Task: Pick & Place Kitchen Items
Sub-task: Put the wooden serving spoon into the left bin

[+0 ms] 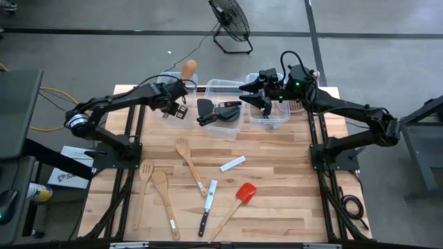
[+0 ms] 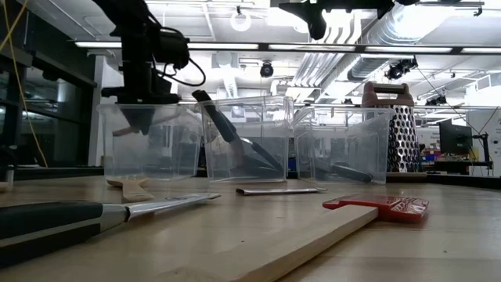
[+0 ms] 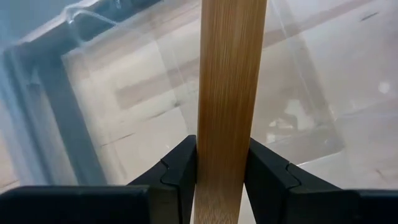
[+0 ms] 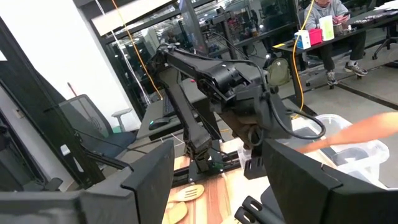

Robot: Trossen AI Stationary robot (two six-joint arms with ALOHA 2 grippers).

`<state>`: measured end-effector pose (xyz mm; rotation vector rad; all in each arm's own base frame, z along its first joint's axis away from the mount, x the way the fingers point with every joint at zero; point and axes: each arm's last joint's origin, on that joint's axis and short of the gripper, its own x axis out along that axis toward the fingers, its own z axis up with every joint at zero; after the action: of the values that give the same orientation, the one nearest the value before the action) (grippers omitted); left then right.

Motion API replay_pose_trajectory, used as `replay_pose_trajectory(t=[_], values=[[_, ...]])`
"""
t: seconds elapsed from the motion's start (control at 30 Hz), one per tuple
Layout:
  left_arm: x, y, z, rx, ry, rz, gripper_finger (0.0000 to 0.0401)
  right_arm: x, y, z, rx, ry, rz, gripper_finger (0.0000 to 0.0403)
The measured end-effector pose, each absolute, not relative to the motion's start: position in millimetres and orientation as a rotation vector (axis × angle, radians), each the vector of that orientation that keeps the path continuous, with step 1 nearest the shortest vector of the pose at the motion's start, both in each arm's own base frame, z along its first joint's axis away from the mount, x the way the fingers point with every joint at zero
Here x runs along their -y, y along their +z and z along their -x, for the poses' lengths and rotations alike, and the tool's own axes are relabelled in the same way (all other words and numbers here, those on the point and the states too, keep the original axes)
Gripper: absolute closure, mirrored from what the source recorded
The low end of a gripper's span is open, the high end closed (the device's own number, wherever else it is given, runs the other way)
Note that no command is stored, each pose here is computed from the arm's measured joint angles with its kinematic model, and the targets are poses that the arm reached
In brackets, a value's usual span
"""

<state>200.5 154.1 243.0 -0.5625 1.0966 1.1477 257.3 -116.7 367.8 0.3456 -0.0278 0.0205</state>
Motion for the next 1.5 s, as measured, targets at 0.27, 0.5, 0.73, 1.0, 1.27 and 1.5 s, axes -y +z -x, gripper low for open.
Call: replay_pose_trajectory(t=[0.27, 0.5, 0.73, 1.0, 1.27, 1.5], values=[[-160, 227, -208, -1.148, 1.144, 0.565, 0.0292, 117, 368, -257, 0.028, 0.020, -0.345, 0.0167], [-161, 223, -211, -1.163, 1.130, 0.577, 0.0283, 117, 366, -257, 0.006, 0.016, -0.344, 0.0167], [-160, 223, -211, -1.173, 1.123, 0.584, 0.0266, 117, 364, -257, -0.010, 0.013, -0.343, 0.0167], [-159, 228, -209, -1.156, 1.119, 0.586, 0.0252, 117, 364, -257, -0.010, 0.014, -0.343, 0.0167], [-159, 262, -208, -1.097, 1.139, 0.543, 0.0252, 117, 364, -257, -0.010, 0.014, -0.343, 0.0167], [-157, 298, -205, -1.093, 1.174, 0.608, 0.0252, 117, 364, -257, -0.013, 0.014, -0.350, 0.0167]])
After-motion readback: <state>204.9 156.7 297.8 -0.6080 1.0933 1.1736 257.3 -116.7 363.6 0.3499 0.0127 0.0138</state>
